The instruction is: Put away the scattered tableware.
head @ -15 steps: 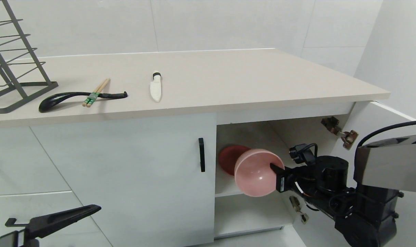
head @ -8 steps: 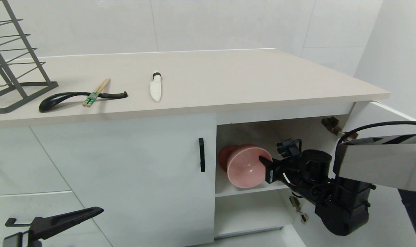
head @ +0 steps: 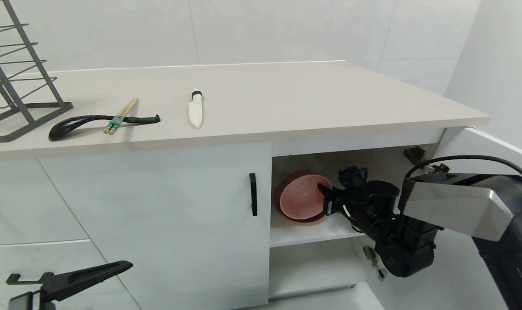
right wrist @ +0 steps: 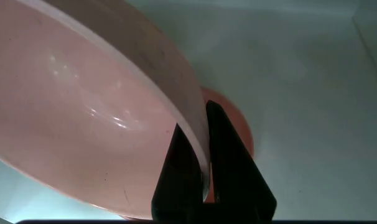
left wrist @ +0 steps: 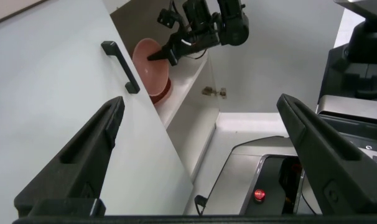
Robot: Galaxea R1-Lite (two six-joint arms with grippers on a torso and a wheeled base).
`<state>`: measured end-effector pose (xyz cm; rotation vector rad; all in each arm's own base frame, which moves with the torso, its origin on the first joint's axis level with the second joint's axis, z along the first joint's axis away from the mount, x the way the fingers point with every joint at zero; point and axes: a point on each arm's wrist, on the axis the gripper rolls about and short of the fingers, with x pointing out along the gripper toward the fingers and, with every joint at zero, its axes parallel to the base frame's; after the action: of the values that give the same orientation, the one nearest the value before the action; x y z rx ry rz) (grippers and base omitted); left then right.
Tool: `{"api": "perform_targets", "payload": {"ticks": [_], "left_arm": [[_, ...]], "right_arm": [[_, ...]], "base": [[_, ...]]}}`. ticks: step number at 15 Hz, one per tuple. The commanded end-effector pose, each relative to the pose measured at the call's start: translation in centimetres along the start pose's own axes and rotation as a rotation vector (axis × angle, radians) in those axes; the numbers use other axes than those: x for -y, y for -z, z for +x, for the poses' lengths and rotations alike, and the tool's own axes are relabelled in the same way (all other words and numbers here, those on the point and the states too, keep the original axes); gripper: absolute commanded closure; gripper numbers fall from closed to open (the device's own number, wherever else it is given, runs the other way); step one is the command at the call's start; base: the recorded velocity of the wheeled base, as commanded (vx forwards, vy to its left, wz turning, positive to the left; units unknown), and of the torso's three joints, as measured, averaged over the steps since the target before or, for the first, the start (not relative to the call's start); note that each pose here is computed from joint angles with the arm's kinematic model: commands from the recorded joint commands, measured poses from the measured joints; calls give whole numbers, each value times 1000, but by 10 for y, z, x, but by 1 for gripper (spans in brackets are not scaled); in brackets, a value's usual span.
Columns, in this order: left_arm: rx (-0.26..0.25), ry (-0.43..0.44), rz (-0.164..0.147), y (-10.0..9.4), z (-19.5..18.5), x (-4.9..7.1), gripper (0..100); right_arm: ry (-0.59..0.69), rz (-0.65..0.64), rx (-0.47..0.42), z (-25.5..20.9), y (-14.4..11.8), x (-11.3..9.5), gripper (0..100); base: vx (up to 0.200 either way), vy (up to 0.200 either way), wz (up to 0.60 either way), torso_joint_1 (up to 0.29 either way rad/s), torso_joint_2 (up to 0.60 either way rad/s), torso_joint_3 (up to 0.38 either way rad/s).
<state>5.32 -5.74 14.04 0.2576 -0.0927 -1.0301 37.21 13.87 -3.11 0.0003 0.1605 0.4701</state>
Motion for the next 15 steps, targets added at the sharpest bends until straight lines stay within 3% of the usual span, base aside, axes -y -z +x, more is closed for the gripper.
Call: {"api": "perform_targets", "payload": {"ticks": [1,5,15], "left_arm": [[-7,1,-2,1,1,0,0],[-4,0,-1,0,1,0,0],[4,-2,2,0,0,0,0]], "right_arm": [[2,2,-13,3,7,1,100],[21,8,-55,-2,14,4,100],[77,8,-57,5,23,14,100]], "base": [[0,0,0,0,0,0],[0,0,0,0,0,0],[0,0,0,0,0,0]]}}
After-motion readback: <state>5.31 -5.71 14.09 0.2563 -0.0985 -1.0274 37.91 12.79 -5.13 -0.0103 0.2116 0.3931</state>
